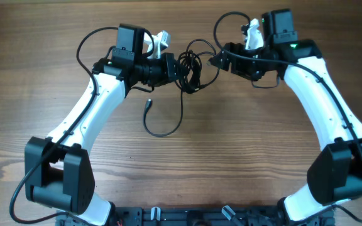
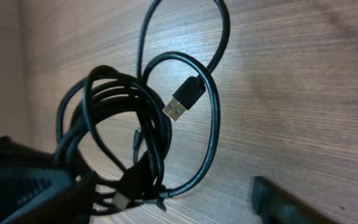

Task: Untangle cables

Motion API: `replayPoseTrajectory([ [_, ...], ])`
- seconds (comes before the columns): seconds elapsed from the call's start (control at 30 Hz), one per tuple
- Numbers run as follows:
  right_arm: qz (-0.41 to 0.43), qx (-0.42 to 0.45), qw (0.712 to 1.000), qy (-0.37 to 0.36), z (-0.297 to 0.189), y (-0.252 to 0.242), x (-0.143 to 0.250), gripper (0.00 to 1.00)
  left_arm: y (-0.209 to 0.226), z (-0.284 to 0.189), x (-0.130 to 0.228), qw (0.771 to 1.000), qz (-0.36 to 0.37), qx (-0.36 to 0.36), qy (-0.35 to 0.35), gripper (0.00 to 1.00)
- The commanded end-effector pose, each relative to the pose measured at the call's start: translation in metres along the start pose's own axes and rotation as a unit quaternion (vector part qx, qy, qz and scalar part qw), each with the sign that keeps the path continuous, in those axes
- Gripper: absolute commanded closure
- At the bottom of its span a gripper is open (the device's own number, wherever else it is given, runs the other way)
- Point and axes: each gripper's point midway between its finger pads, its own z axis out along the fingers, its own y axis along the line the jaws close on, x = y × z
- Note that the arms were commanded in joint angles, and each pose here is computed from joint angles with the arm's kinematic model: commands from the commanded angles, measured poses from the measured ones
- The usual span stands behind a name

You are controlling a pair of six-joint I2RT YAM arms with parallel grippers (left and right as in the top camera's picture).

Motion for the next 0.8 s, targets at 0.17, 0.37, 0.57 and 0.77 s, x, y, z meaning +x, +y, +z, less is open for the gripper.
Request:
replayPoseTrajectory([
  [0.17,0.022,0.119,0.993,0.005,0.049,-0.053,0.0,0.69,-0.074,-0.024,-0.007,0.98,-0.021,0.195,0.041,0.96],
  [0.37,0.06,0.049,0.995,-0.055,0.014,-0.081,-0.048,0.94,-0.091,-0.048,-0.005,0.962,-0.023,0.261,0.081,0.96],
  [0.57,0.005,-0.019,0.998,-0.055,0.024,-0.043,-0.051,0.96,-0.123,-0.072,0.005,0.932,0.088,0.333,0.111,0.96],
  [0.77,0.018,-0.057,0.998,-0.024,0.047,-0.032,-0.041,0.96,-0.147,-0.092,0.003,0.911,0.182,0.357,0.094,0.96],
])
